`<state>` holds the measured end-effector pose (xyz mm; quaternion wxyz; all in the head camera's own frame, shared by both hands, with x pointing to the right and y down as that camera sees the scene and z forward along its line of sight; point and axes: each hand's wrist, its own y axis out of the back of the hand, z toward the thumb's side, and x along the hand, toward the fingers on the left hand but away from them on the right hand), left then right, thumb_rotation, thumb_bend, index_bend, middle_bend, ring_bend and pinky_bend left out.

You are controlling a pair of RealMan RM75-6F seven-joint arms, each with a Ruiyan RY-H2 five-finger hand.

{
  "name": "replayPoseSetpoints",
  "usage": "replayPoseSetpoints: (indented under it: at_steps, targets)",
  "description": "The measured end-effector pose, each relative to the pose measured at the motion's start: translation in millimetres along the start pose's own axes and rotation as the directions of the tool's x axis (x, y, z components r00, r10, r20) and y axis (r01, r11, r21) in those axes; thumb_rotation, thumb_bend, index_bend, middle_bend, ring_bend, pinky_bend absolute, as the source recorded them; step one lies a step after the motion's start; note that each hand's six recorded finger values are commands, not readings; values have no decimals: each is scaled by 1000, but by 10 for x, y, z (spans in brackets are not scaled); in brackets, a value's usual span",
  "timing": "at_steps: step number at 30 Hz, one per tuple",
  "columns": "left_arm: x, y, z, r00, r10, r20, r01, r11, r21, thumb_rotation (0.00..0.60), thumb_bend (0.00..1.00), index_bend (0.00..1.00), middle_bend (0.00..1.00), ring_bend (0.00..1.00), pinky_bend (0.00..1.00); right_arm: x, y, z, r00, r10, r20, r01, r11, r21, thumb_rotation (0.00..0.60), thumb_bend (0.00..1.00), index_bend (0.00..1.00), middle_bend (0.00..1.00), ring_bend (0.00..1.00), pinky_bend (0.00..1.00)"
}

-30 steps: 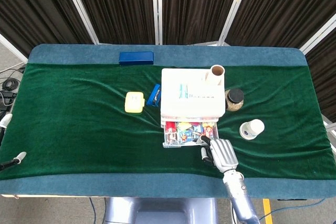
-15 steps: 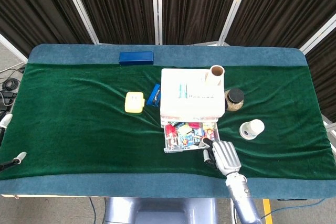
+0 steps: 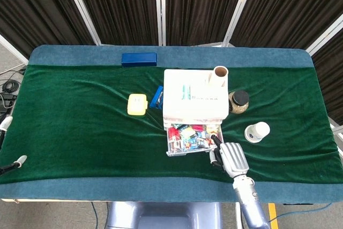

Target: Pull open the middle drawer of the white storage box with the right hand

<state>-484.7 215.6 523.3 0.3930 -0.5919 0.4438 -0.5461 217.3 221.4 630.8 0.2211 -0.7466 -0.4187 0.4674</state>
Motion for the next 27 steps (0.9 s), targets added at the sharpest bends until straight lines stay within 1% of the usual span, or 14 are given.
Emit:
replayPoseSetpoints:
  at_steps: [7, 10, 14, 15, 17, 19, 20, 21, 22, 24, 27]
  targets:
    - [1, 7, -11, 1000, 3, -3, -3, 1000, -2, 600, 130, 0, 0, 0, 0, 35, 127, -76, 999, -46, 0, 46, 998, 31, 600, 483, 223, 769, 811, 676]
    - [3, 0, -17, 1000, 1, -3, -1, 1000, 2, 600, 130, 0, 0, 0, 0, 100, 291, -177, 995, -97, 11, 97, 994, 57, 600, 482, 224, 754, 801, 658]
    - [3, -20, -9, 1000, -4, -1, 4, 1000, 10, 600, 130, 0, 0, 0, 0, 264, 643, -386, 980, -198, 21, 196, 978, 78, 600, 478, 225, 690, 750, 597]
    - [3, -26, -7, 1000, -5, -1, 5, 1000, 13, 600, 130, 0, 0, 0, 0, 306, 719, -435, 975, -219, 24, 216, 973, 80, 600, 469, 225, 644, 709, 562]
    - [-1, -47, -5, 1000, -10, -1, 10, 1000, 23, 600, 130, 0, 0, 0, 0, 400, 872, -538, 966, -256, 26, 254, 964, 82, 600, 438, 222, 521, 593, 461]
    - [-6, -67, -11, 1000, -16, -3, 16, 999, 29, 600, 130, 0, 0, 0, 0, 467, 960, -607, 962, -273, 22, 271, 959, 83, 600, 377, 200, 324, 376, 266]
    - [-8, -79, -19, 1000, -20, -7, 20, 999, 34, 600, 130, 0, 0, 0, 0, 503, 1007, -650, 960, -280, 19, 278, 957, 84, 600, 353, 183, 257, 298, 199]
    - [-10, -88, -25, 1000, -22, -10, 23, 999, 37, 600, 130, 0, 0, 0, 0, 527, 1036, -682, 959, -283, 16, 281, 956, 84, 600, 320, 152, 161, 189, 112]
    - [-11, -96, -30, 1000, -24, -12, 25, 999, 40, 600, 130, 0, 0, 0, 0, 548, 1056, -712, 959, -284, 13, 282, 956, 83, 600, 288, 119, 80, 97, 49]
    - [-13, -109, -40, 999, -27, -17, 28, 998, 47, 600, 130, 0, 0, 0, 0, 592, 1099, -801, 961, -277, 8, 276, 957, 85, 600, 251, 76, 10, 14, 4]
    - [-13, -129, -55, 999, -34, -22, 35, 998, 58, 600, 128, 0, 0, 0, 0, 657, 1164, -972, 966, -257, 10, 254, 961, 109, 600, 225, 41, 0, 0, 0]
